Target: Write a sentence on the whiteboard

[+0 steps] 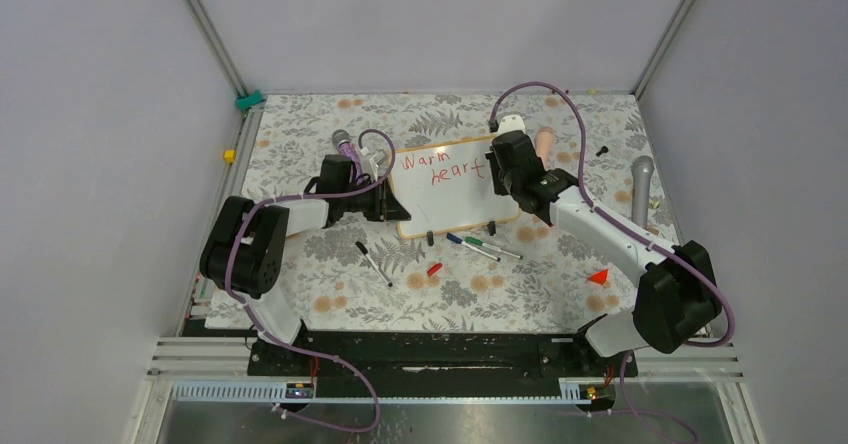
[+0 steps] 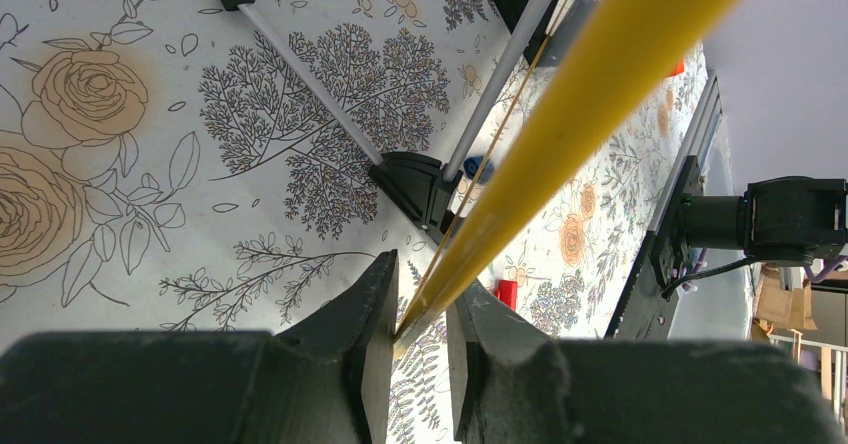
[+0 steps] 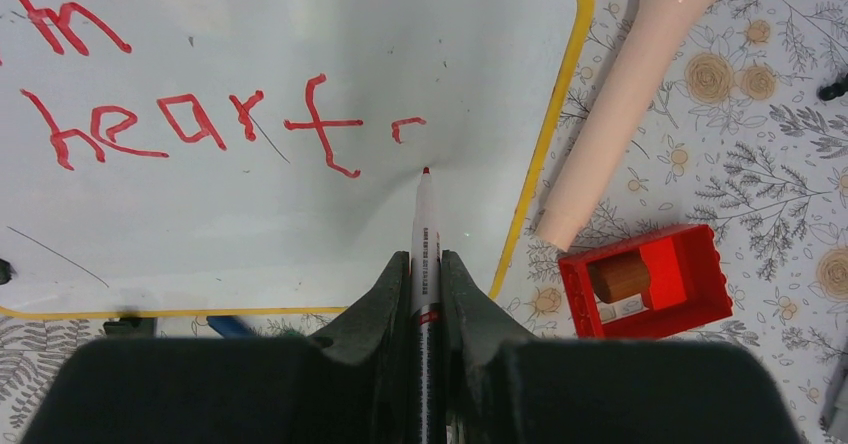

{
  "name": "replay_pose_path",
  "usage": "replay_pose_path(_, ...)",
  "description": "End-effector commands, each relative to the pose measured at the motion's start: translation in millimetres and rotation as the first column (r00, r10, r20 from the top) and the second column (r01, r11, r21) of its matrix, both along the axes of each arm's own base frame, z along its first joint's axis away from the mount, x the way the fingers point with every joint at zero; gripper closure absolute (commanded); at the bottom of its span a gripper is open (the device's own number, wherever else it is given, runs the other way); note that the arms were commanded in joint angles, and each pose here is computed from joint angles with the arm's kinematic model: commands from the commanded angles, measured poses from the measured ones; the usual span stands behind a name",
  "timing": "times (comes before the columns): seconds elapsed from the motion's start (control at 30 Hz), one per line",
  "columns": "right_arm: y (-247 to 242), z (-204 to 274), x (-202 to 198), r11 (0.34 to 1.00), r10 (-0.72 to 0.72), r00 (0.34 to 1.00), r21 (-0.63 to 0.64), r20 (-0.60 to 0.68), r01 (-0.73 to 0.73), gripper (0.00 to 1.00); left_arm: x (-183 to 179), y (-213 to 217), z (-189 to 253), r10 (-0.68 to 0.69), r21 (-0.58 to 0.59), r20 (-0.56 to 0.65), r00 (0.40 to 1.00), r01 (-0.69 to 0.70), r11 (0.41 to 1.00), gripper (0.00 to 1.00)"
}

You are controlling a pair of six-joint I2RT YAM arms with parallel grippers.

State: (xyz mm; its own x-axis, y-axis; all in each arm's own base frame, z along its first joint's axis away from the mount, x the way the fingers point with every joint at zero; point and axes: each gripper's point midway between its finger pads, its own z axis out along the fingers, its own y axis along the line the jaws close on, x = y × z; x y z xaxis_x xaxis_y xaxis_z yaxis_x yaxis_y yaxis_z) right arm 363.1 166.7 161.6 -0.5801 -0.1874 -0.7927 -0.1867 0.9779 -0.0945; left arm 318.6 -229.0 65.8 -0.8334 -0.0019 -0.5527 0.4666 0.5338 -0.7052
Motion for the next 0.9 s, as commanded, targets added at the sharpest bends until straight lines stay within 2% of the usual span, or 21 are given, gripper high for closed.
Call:
replay_pose_path(0.0,-3,9,1,1.000,0.002,1.000,-0.003,0.015,-0.001,1.00,7,2,-8,0.030,0.041,-0.009,0.999,-0.030,0.999,1.00)
replay_pose_path(0.5,13,7,2,0.997,0.053,0.999,0.054,0.005,-0.053,1.00,7,3,-8,0.031,0.042,-0.009,0.999,-0.031,0.999,1.00)
replay_pose_path(0.87,1,6,6,1.000,-0.009,1.000,0.003,0.005,0.009,1.00,7,3,-8,0.031,0.041,-0.008,0.999,-0.031,0.999,1.00)
